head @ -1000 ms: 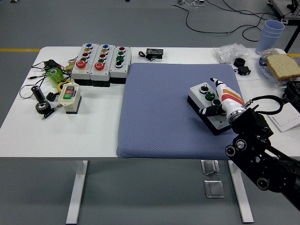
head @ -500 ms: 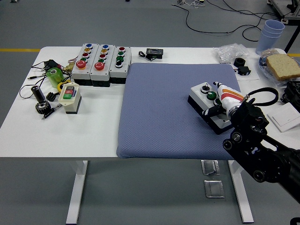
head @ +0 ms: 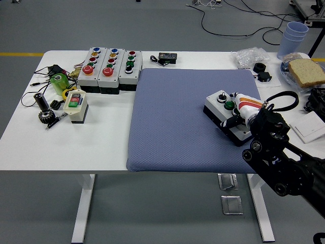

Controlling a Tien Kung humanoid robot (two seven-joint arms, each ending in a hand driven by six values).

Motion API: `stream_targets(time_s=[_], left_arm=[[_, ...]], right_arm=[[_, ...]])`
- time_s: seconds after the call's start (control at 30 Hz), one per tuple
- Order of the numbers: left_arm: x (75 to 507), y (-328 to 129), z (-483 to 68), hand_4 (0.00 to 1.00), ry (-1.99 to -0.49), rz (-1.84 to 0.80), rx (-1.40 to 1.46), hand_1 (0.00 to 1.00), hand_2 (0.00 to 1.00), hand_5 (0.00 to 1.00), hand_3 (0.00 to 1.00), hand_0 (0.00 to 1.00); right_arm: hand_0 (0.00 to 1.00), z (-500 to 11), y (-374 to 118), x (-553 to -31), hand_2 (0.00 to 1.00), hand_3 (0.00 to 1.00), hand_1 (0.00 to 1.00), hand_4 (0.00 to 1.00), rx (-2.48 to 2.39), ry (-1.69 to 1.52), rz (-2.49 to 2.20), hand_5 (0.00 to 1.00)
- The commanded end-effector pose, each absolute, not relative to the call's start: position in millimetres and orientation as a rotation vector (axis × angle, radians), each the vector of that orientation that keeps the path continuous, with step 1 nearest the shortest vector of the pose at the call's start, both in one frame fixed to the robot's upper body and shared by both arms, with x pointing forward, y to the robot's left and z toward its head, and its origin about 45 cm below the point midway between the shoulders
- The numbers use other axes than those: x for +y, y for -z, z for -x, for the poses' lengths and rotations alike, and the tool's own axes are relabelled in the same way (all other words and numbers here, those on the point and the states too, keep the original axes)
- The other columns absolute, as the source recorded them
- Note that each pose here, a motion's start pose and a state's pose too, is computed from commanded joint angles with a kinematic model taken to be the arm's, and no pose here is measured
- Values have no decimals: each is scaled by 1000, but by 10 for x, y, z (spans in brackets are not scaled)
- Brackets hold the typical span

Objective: Pick up the button,place it on the desk,press the button,press the button

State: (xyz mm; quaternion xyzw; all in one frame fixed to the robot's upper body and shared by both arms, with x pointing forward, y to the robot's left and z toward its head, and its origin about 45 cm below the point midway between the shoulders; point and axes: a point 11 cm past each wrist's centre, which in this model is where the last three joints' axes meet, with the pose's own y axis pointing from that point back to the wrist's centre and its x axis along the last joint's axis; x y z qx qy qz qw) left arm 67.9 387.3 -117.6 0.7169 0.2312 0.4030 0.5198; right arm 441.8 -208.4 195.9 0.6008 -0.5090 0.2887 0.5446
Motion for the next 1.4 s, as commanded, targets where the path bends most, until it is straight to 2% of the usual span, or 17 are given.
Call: stream_targets(time_s=[0.03, 0.2, 0.23, 0.4, 0.43, 0.6, 0.63, 0.8, 0.83, 1.0, 1.03, 1.4], left_arm=[[3873, 1176, -677, 337, -966, -1719, 554, 642, 662, 850, 562, 655], [3870, 1176, -684, 337, -968, -1716, 555, 642, 662, 850, 562, 655], [3869, 1176, -685, 336, -968, -1716, 555, 641, 662, 850, 562, 656], [3868, 1171, -716, 336, -976, -1710, 554, 641, 662, 850, 562, 656], [3868, 1171, -719, 336, -978, -1709, 555, 641, 662, 849, 562, 654], [3868, 1169, -731, 336, -979, -1708, 553, 641, 662, 849, 562, 654], [3868, 1168, -732, 336, -979, -1708, 553, 640, 661, 850, 560, 654], [3870, 1167, -736, 336, -982, -1707, 554, 640, 661, 850, 560, 654], [3870, 1167, -736, 337, -983, -1707, 554, 639, 659, 851, 561, 653], [3871, 1165, -747, 337, -984, -1707, 552, 639, 659, 851, 561, 653], [3871, 1164, -749, 337, -985, -1707, 552, 640, 659, 850, 561, 653], [3878, 1160, -763, 338, -990, -1706, 550, 639, 659, 850, 561, 653]], right_arm=[[333, -4420, -1946, -2097, 566, 758, 338, 998, -1187, -686, -1418, 244], [333, -4428, -1923, -2151, 566, 758, 338, 998, -1164, -681, -1399, 244], [180, -4429, -1923, -2155, 485, 667, 247, 997, -1164, -681, -1398, 236], [180, -4456, -1991, -2179, 485, 667, 247, 997, -1159, -725, -1364, 236], [102, -4461, -2004, -2182, 425, 568, 194, 989, -1161, -732, -1360, 229], [102, -4473, -2044, -2195, 425, 568, 194, 989, -1169, -752, -1349, 229], [67, -4471, -2049, -2202, 399, 520, 148, 970, -1171, -756, -1348, 228], [67, -4438, -2097, -2219, 399, 520, 148, 970, -1205, -800, -1345, 228], [61, -4433, -2108, -2217, 369, 479, 123, 872, -1212, -808, -1345, 187], [61, -4411, -2204, -2225, 369, 479, 123, 872, -1246, -865, -1360, 187], [58, -4412, -2225, -2201, 364, 475, 114, 774, -1236, -896, -1390, 112], [58, -4336, -2360, -1875, 360, 469, 97, 769, -952, -1280, -1641, 98]])
